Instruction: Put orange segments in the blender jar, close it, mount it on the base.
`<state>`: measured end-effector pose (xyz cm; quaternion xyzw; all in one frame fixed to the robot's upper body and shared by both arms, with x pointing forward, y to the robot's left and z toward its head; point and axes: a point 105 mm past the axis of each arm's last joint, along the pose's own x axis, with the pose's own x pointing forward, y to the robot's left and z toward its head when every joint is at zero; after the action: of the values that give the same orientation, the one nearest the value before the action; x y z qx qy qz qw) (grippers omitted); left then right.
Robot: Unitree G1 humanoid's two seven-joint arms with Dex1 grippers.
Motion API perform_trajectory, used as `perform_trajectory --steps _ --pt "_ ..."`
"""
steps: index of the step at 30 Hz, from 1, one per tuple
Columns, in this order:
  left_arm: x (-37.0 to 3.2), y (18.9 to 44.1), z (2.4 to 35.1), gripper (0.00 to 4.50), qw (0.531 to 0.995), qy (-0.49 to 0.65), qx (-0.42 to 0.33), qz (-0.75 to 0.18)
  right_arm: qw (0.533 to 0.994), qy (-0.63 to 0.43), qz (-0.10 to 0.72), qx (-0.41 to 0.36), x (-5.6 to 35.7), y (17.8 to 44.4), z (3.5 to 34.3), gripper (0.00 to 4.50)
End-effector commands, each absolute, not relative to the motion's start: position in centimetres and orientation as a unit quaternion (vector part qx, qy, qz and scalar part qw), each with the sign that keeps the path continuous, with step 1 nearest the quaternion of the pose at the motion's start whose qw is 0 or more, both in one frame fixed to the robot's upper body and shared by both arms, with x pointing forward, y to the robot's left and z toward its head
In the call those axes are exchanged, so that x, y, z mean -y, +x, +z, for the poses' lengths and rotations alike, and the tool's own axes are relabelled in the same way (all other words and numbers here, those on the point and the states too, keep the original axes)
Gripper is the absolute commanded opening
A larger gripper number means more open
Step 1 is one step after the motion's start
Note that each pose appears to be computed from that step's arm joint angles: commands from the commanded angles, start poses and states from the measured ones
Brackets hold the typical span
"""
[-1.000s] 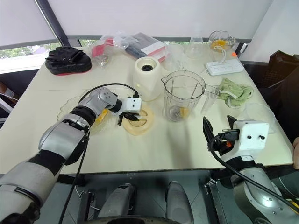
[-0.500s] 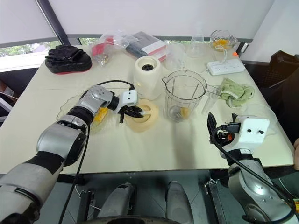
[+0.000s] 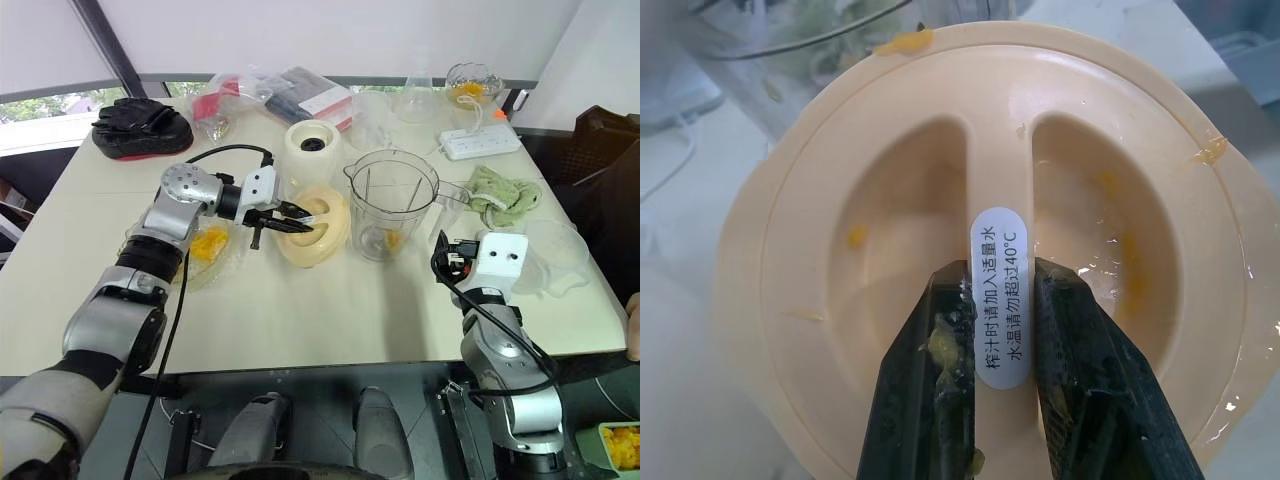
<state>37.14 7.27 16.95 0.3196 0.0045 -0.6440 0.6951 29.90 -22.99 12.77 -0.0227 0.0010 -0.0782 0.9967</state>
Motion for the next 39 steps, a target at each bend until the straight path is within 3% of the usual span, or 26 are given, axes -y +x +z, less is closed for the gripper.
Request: perform_trajectory --steps 1,16,19,23,30,39 --pt "-7.6 36.7 18.8 0.24 0.705 0.324 0.023 -0.631 0.996 -0.027 -0.075 0.028 23.1 30.8 13.7 3.64" --pt "-9.7 35.6 19.2 0.24 0.729 0.322 0.005 -0.604 0.996 -0.021 -0.076 0.048 23.3 34.8 13.9 3.64" --pt "-10.1 35.7 19.3 0.24 0.734 0.323 0.003 -0.598 0.995 -0.02 -0.077 0.053 23.3 35.3 14.1 2.8" --pt "-10.9 35.6 19.8 0.24 0.746 0.316 0.002 -0.586 0.996 -0.017 -0.074 0.056 23.1 35.7 14.1 0.94" --pt "-13.8 36.1 23.1 0.24 0.772 0.296 0.0 -0.562 0.996 -0.009 -0.056 0.072 21.7 35.4 15.1 0.94" --pt "-16.8 37.4 29.2 0.24 0.784 0.306 0.009 -0.54 0.994 0.016 -0.021 0.101 18.8 32.2 17.5 0.94"
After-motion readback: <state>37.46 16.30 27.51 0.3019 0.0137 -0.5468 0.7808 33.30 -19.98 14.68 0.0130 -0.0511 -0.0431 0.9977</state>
